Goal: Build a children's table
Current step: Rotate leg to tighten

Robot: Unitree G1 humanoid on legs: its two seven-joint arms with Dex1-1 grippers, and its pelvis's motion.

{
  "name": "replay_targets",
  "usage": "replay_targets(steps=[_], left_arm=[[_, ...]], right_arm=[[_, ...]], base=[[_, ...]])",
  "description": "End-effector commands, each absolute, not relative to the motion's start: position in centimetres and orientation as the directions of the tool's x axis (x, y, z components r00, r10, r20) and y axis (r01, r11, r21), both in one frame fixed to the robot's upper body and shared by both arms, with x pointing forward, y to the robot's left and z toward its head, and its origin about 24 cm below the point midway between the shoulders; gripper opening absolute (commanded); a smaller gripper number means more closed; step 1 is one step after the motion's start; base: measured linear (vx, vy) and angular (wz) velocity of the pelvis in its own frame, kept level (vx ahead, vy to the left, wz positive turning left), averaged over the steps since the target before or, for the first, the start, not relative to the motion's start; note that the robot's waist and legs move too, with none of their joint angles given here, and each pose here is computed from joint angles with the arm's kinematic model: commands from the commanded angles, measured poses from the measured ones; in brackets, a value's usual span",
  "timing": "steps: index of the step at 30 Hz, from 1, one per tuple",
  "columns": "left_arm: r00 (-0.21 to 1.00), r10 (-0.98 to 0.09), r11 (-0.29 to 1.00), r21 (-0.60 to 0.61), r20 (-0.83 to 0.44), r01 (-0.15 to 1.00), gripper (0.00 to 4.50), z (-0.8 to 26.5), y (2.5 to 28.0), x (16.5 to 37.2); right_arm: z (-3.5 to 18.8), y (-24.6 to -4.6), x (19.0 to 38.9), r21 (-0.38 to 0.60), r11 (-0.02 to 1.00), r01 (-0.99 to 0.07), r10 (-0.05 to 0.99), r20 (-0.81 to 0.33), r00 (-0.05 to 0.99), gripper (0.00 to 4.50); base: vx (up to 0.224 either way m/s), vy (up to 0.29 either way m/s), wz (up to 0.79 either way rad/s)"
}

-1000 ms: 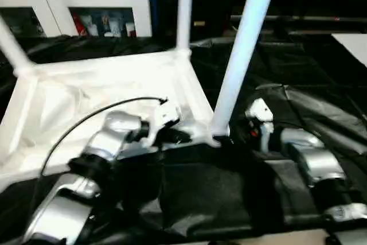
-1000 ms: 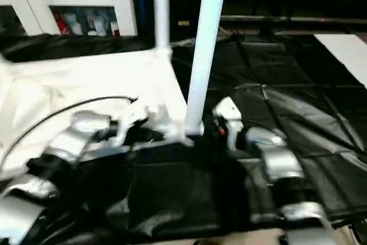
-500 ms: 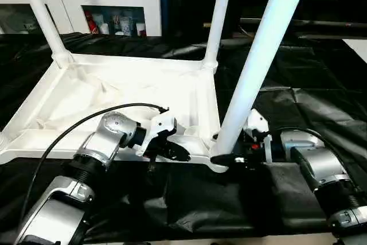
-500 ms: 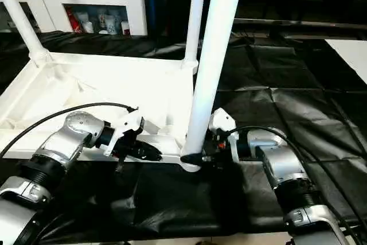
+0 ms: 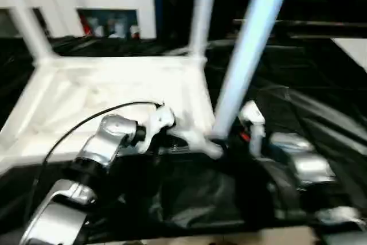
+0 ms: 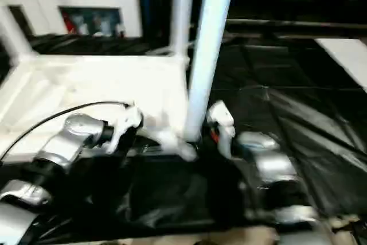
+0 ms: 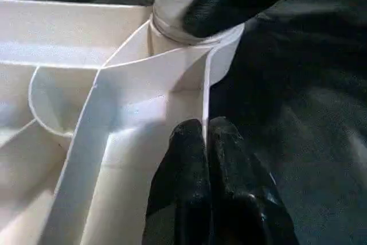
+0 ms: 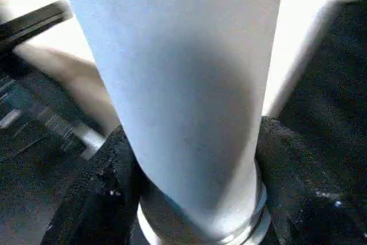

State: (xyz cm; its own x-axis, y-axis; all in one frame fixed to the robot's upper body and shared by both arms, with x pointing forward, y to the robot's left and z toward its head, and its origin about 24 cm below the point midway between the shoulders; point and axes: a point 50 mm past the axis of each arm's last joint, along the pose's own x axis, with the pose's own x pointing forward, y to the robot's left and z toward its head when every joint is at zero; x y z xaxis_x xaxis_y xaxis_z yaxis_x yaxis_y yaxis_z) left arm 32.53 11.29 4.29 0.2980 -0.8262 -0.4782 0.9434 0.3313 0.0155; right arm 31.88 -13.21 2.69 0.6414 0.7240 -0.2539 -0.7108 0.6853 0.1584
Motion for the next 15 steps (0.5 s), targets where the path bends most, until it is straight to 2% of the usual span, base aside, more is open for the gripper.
replay_targets(steps=[1,2,4,7,9,12,13,15], left_arm=[[0.390,-0.787,0.430,0.027,-0.478,0.902,0.00,3.8,9.9,33.0],[0.445,-0.757,0.488,0.039,-0.478,0.872,0.00,3.5,9.2,33.3],[0.482,-0.742,0.524,0.046,-0.466,0.851,0.00,3.4,8.0,33.4],[0.481,-0.750,0.520,0.046,-0.454,0.853,0.00,3.5,6.9,33.3],[0.454,-0.772,0.490,0.039,-0.445,0.871,0.00,3.6,6.0,33.0],[0.405,-0.794,0.435,0.041,-0.453,0.899,0.00,3.7,5.6,32.7],[0.396,-0.796,0.427,0.039,-0.458,0.903,0.00,3.7,5.7,32.7],[0.380,-0.789,0.416,0.036,-0.483,0.909,0.00,3.5,6.6,32.6]], right_arm=[[0.6,-11.8,31.9,0.167,0.797,-0.580,0.598,-0.350,0.721,2.48],[-0.2,-11.4,32.2,0.180,0.872,-0.455,0.488,-0.393,0.779,2.48],[-0.8,-10.4,32.3,0.204,0.910,-0.362,0.415,-0.418,0.808,2.48],[-0.9,-9.3,32.3,0.206,0.915,-0.346,0.402,-0.417,0.815,2.48],[-0.6,-8.3,32.4,0.173,0.904,-0.392,0.428,-0.403,0.809,2.48],[0.7,-6.7,32.3,0.166,0.823,-0.543,0.566,-0.307,0.765,2.48],[0.9,-6.6,32.3,0.165,0.806,-0.568,0.590,-0.290,0.753,3.04],[1.2,-6.9,32.2,0.179,0.756,-0.630,0.654,-0.267,0.708,3.18]], base=[[0.000,0.000,0.00],[0.000,0.000,0.00],[0.000,0.000,0.00],[0.000,0.000,0.00],[0.000,0.000,0.00],[0.000,0.000,0.00],[0.000,0.000,0.00],[0.000,0.000,0.00]])
